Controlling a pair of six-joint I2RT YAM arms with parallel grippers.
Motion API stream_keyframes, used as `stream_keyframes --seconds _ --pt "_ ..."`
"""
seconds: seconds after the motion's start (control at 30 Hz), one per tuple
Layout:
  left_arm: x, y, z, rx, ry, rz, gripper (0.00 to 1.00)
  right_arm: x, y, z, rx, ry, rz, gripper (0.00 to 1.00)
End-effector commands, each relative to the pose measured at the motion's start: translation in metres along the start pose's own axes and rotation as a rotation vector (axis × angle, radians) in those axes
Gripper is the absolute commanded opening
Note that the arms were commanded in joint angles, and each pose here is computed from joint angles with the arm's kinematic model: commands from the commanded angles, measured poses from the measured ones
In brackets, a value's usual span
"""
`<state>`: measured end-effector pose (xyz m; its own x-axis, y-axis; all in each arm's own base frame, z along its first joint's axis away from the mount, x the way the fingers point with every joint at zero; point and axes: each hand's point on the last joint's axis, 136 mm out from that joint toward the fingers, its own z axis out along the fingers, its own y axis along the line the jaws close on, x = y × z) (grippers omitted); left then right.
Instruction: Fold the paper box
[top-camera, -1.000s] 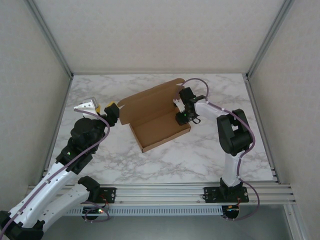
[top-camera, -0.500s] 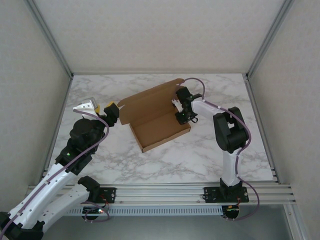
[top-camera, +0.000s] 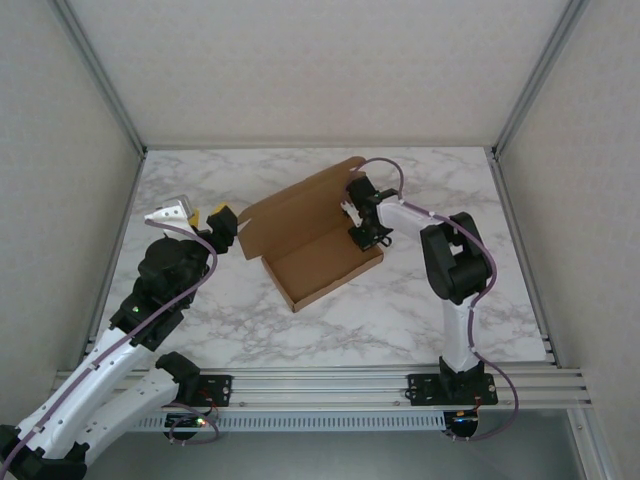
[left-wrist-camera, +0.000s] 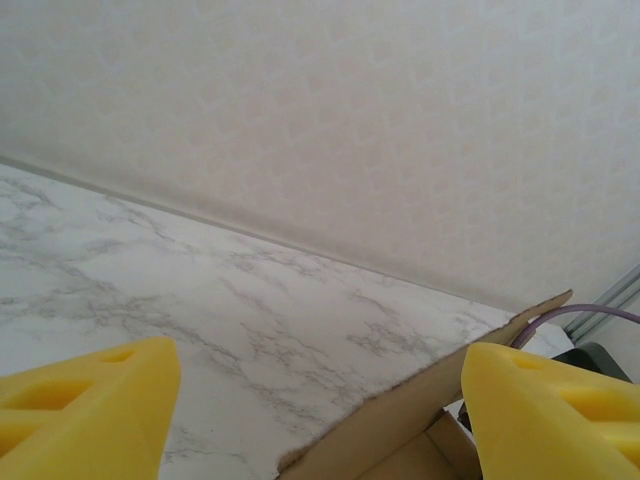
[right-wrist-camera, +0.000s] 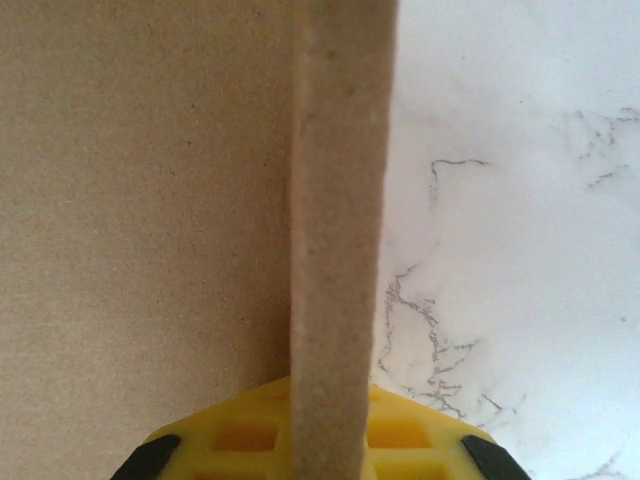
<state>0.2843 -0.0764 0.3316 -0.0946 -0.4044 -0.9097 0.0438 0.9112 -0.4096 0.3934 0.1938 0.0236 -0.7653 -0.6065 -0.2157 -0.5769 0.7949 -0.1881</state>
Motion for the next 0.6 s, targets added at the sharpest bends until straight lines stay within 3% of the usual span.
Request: stream_keyframes --seconds 0.0,0.23,0.43,0.57 --pt "-0.003 0.001 -0.001 0.007 -0.018 -0.021 0.74 0.01 -0.009 0.005 0.158 0.07 -0.067 0.05" --pt "-0.002 0.002 -0.001 0.004 -0.016 -0.021 0.74 0.017 -0.015 0.008 0.206 0.078 -0.027 0.08" --pt "0.001 0.002 0.001 0.004 -0.01 -0.019 0.75 0.016 -0.019 -0.015 0.1 -0.018 0.203 0.12" --pt "0.005 -0.001 0.001 0.026 0.001 -0.031 0.79 0.037 -0.004 -0.019 0.015 0.006 0.298 0.23"
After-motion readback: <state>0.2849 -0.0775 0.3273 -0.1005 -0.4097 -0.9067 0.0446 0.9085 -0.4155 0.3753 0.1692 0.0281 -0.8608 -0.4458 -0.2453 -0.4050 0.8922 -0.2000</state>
